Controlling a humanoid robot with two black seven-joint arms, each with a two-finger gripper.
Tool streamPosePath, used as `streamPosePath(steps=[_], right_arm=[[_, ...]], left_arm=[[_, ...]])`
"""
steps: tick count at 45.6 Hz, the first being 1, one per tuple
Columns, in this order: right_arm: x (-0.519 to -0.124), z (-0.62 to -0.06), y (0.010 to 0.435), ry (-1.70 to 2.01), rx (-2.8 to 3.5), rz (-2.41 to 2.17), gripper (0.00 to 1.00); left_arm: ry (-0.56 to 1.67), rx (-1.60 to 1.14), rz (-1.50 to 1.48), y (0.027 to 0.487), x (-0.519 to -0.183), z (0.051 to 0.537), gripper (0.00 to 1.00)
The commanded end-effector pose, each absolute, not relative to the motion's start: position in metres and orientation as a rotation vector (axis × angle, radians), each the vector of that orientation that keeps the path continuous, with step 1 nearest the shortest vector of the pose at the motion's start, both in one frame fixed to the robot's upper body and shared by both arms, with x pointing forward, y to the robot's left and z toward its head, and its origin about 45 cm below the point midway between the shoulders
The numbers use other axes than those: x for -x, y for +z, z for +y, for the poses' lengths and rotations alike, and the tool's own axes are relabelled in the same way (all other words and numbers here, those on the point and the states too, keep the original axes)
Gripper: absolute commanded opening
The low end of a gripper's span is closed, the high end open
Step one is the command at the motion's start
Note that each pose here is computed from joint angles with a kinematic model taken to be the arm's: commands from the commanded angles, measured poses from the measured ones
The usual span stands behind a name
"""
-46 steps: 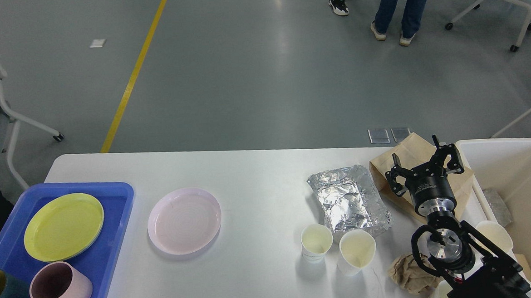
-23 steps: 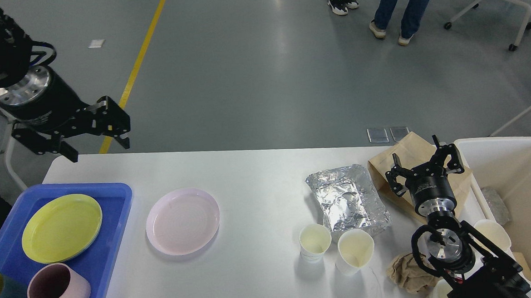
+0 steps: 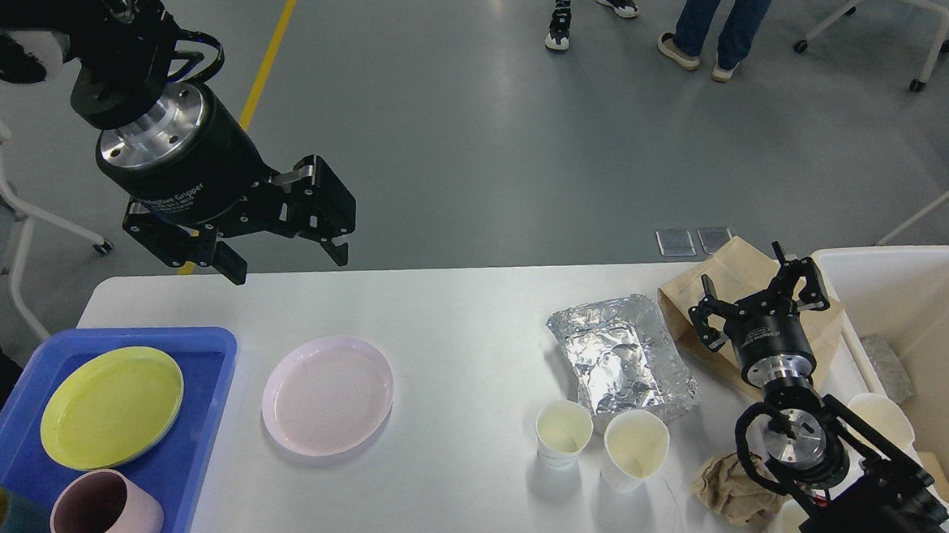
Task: Tidy desktop
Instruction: 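Bring the left gripper back up above the table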
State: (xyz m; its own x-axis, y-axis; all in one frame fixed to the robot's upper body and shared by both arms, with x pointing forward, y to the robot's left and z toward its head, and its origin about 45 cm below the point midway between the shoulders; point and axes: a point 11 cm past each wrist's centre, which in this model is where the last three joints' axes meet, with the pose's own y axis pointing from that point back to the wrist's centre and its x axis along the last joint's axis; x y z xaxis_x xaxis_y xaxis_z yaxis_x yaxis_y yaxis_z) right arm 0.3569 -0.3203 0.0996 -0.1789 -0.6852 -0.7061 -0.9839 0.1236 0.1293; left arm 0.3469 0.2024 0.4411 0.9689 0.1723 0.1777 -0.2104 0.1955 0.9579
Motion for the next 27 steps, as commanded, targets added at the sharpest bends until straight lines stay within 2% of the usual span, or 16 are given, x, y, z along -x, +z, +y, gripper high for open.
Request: streamPosePath(steps=[1,7,16,27], right_arm=[[-0.357,-0.32,0.099,0.817,1.609,1.925,1.0],[-0.357,-0.32,0.1,0.816,1.607,1.925,1.0],[-0.357,-0.32,0.1,0.816,1.607,1.925,1.0],[-0.357,-0.32,0.1,0.816,1.607,1.925,1.0]], left_arm=[[0.287,-1.389,0.028,0.423,-0.348,0.225,0.96],[0.336,-1.41,0.038,0.418,-0.35,0.241,0.96],[0.35,-1.404,0.018,0.418,-0.347,0.238,0.96],[0.392,-1.407,-0.097,0.469,-0.324,0.221,0.95]])
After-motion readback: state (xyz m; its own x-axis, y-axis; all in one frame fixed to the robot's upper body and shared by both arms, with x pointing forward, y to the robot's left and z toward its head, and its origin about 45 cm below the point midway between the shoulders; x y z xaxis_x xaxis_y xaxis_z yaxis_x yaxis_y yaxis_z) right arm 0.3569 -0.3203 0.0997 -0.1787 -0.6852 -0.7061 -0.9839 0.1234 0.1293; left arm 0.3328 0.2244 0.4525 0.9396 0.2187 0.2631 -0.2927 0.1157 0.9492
